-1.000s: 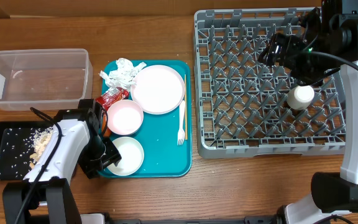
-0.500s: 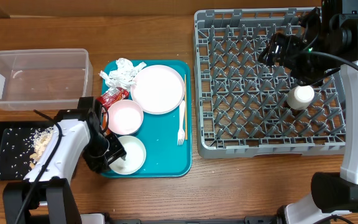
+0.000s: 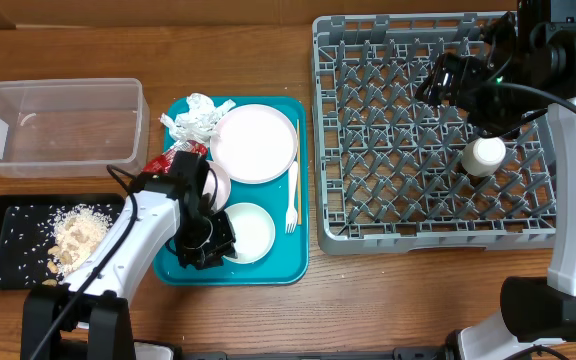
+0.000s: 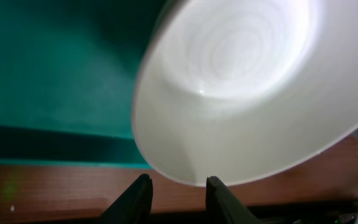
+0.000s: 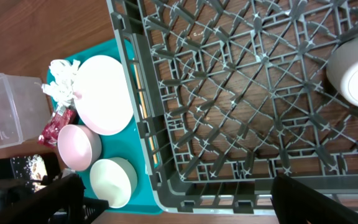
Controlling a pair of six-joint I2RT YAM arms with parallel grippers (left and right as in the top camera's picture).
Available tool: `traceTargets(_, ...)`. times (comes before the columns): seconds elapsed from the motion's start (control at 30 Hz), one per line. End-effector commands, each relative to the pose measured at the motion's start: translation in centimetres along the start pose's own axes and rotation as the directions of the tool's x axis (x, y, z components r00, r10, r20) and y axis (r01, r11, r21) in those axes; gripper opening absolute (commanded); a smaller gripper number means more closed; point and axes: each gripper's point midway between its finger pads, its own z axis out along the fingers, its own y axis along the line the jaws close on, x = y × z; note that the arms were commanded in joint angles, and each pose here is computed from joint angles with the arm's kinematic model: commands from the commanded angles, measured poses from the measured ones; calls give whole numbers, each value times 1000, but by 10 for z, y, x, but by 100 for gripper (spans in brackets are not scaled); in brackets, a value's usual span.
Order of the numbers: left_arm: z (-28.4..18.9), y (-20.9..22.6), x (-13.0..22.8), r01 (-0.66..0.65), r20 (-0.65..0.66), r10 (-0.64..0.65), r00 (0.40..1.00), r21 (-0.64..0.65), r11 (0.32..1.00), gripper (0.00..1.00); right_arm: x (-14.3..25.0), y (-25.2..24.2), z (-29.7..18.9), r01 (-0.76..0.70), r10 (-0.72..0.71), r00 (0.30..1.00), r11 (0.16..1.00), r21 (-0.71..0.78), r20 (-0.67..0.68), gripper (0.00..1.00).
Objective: Sort waste into correct bins and load items into the dishwasher rack
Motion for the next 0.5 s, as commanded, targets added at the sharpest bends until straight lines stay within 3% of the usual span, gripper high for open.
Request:
traceTargets(0.0,-26,-24,-2,-86,24,85,996,30,996,33,-2,4,-5,18,-18,1000,1000,-15,19,100)
traceTargets(0.2,-83,-17,-12,-73,136,88,987,-113,991,39,-2,4,-5,18,-18,1000,1000,-15,19,100)
traceTargets(0.27,-107,-10,-25,-40,226,81,971,-182,982,53,-2,4,-5,18,-18,1000,1000,-15,19,100)
traceTargets(0.3,-122,-2,-34,11,287,54,956,-219,976,77,-2,4,-5,18,-18,1000,1000,-15,19,100)
traceTargets(0.33,-129,1,-38,35,310,38,950,-226,973,83,-2,4,-5,18,-18,1000,1000,-15,19,100)
traceTargets(0.4,-142,9,-44,83,346,1,938,-227,970,87,-2,4,-5,18,-18,1000,1000,-15,19,100)
traceTargets(0.47,-150,18,-51,131,366,-49,929,-203,970,100,-4,5,-6,21,-21,999,1000,-18,28,100)
